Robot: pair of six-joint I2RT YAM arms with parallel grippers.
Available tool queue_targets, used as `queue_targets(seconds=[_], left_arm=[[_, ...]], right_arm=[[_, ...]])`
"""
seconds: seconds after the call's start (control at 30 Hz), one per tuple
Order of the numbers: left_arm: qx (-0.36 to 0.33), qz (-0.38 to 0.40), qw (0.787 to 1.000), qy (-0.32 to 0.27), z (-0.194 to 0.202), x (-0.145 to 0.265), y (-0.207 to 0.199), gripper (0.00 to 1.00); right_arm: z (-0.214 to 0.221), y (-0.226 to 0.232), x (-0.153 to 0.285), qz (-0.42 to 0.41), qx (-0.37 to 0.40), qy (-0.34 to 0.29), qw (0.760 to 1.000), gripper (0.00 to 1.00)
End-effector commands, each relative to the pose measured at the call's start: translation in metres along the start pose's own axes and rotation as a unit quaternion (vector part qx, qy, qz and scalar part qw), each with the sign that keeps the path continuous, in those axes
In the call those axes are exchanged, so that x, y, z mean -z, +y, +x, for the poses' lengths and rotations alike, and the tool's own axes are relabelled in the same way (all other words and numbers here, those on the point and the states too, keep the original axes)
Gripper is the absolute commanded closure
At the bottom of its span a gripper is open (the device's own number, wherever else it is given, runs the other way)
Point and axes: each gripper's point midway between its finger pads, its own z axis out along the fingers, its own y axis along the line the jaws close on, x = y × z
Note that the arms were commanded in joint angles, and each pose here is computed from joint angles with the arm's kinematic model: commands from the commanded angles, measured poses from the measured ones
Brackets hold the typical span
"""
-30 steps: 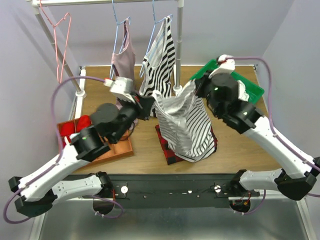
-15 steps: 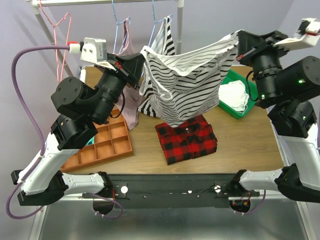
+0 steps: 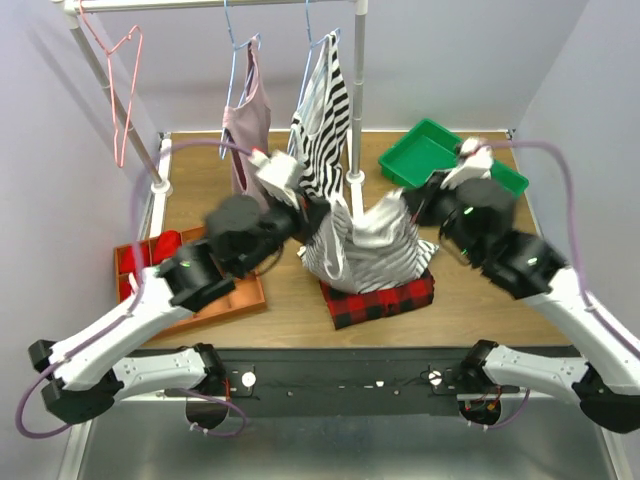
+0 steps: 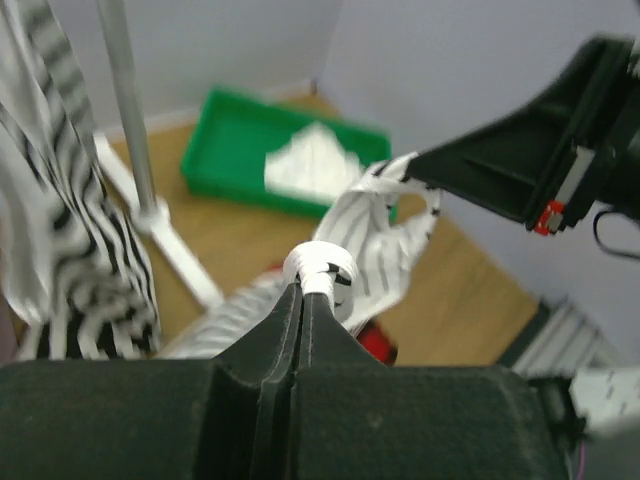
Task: Place the tank top on the hanger
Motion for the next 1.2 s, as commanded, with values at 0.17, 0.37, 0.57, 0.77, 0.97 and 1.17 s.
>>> queue_targets(seconds=[0.17,0.37,0.57,0.77,0.97,1.17], left_arm=[[0.122,0.001,0.971,0.208,0.245,0.003,0.028,0.91],[0.128,-0.047,0.971,0.197,0.25,0.003,0.045,0.69],[0.085,-0.015,0.98,0.181,0.208,0.014,0.035,0.37],[0.072,0.045,0.993,0.086,0.112,0.036,0.009,0.32],[0.02,-0.112,0.991,-0.069,-0.026,0.047,0.052,0.31],[-0.012,-0.253,0.957,-0.139,-0.117,0.047,0.118,0.3]], right_arm=[[0.224,-0.104,0.002,0.143,-0.009,0.201,0.969,0.77],[0.243,-0.109,-0.003,0.158,0.005,0.227,0.961,0.56],[0.197,-0.091,-0.004,0.122,0.003,0.174,0.977,0.33],[0.164,-0.069,-0.005,0.082,-0.002,0.147,0.986,0.33],[0.147,-0.039,-0.013,0.021,-0.007,0.139,0.99,0.31],[0.15,-0.016,-0.025,-0.024,-0.015,0.146,0.989,0.26]])
